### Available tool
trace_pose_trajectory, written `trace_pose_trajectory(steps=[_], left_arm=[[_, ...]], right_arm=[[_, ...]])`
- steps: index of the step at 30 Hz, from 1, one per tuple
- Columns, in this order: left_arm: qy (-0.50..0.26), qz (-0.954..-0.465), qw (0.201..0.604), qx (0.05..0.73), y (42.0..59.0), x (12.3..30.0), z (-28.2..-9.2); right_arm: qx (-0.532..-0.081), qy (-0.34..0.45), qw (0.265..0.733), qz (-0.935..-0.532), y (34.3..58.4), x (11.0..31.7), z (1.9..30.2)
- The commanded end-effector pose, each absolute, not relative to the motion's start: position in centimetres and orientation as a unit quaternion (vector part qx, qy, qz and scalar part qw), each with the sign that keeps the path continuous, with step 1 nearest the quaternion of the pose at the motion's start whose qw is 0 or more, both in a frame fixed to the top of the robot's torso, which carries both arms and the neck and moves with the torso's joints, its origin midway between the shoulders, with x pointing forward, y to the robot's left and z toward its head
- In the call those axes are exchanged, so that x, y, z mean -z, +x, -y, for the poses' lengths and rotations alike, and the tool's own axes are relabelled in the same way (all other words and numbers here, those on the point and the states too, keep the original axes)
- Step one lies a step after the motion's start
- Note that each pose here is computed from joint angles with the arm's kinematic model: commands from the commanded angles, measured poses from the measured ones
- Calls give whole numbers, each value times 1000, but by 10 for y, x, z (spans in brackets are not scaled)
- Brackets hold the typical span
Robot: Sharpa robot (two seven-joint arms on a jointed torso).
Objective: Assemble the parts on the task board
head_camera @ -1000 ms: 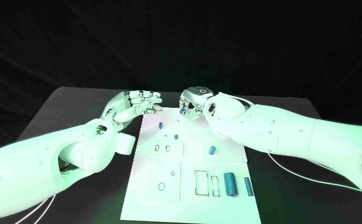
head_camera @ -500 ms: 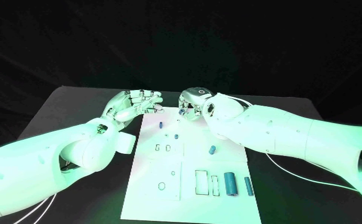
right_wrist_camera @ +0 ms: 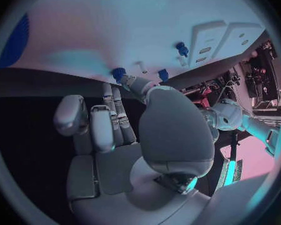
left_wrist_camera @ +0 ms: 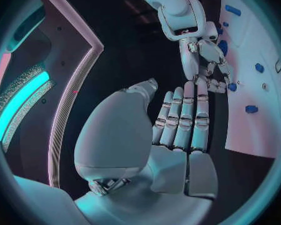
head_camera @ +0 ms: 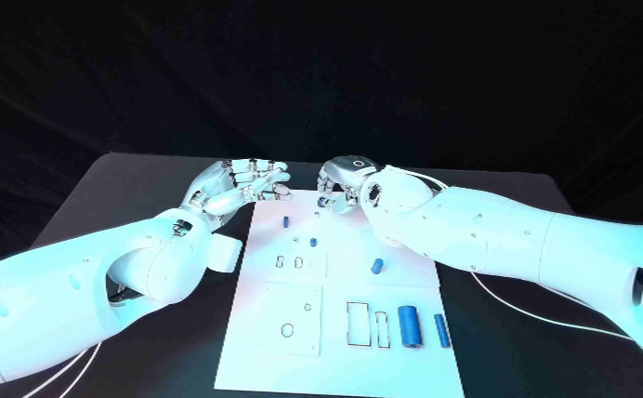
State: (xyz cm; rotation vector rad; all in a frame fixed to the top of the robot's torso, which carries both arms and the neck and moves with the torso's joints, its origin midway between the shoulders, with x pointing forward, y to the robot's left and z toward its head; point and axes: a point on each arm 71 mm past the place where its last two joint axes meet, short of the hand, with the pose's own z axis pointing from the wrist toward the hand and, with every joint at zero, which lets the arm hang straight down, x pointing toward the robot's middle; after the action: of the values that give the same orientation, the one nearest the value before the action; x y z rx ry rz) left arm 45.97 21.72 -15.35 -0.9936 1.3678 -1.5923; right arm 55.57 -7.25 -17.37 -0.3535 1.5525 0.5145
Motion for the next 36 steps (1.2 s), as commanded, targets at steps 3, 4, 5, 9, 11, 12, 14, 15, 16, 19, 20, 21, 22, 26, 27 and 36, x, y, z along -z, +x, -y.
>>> trace_pose_trajectory(steps=[3, 4, 5, 9, 11, 12, 14, 15, 16, 19, 20, 21, 22, 26, 27, 36], left_arm=[[-388, -540, 391, 636, 460, 152, -215], [-388, -540, 391, 636, 460, 152, -216], [-388, -540, 391, 636, 460, 152, -216], [-389, -540, 394, 634, 461, 153, -218], [-390, -540, 395, 633, 461, 153, -220], [-390, -540, 395, 632, 461, 153, -221], [-391, -540, 397, 632, 462, 153, -222], [-391, -540, 397, 631, 462, 153, -223], [-391, -539, 398, 631, 462, 153, -224], [-392, -539, 400, 629, 463, 154, -227], [-392, -539, 400, 629, 463, 154, -227], [-393, -538, 401, 629, 463, 154, -228], [-394, -538, 402, 628, 464, 154, -229], [-395, -537, 404, 627, 465, 154, -232], [-395, -536, 404, 627, 466, 155, -233], [-398, -532, 411, 623, 468, 155, -238]], right_arm=[[-240, -158, 673, -682, 553, 173, 73], [-241, -157, 673, -681, 553, 173, 73], [-242, -156, 674, -680, 552, 172, 75], [-245, -150, 676, -678, 547, 170, 87], [-247, -144, 678, -677, 544, 167, 97], [-249, -139, 678, -678, 542, 165, 102], [-253, -126, 678, -678, 538, 161, 114], [-256, -118, 678, -679, 536, 159, 121], [-260, -110, 677, -680, 534, 157, 127], [-272, -74, 671, -686, 528, 151, 147], [-274, -63, 668, -689, 526, 150, 153], [-275, -53, 664, -693, 525, 150, 159], [-276, -41, 660, -698, 525, 149, 166], [-271, 0, 642, -717, 525, 150, 191], [-268, 8, 638, -722, 526, 151, 196], [-241, 39, 624, -743, 536, 156, 223]])
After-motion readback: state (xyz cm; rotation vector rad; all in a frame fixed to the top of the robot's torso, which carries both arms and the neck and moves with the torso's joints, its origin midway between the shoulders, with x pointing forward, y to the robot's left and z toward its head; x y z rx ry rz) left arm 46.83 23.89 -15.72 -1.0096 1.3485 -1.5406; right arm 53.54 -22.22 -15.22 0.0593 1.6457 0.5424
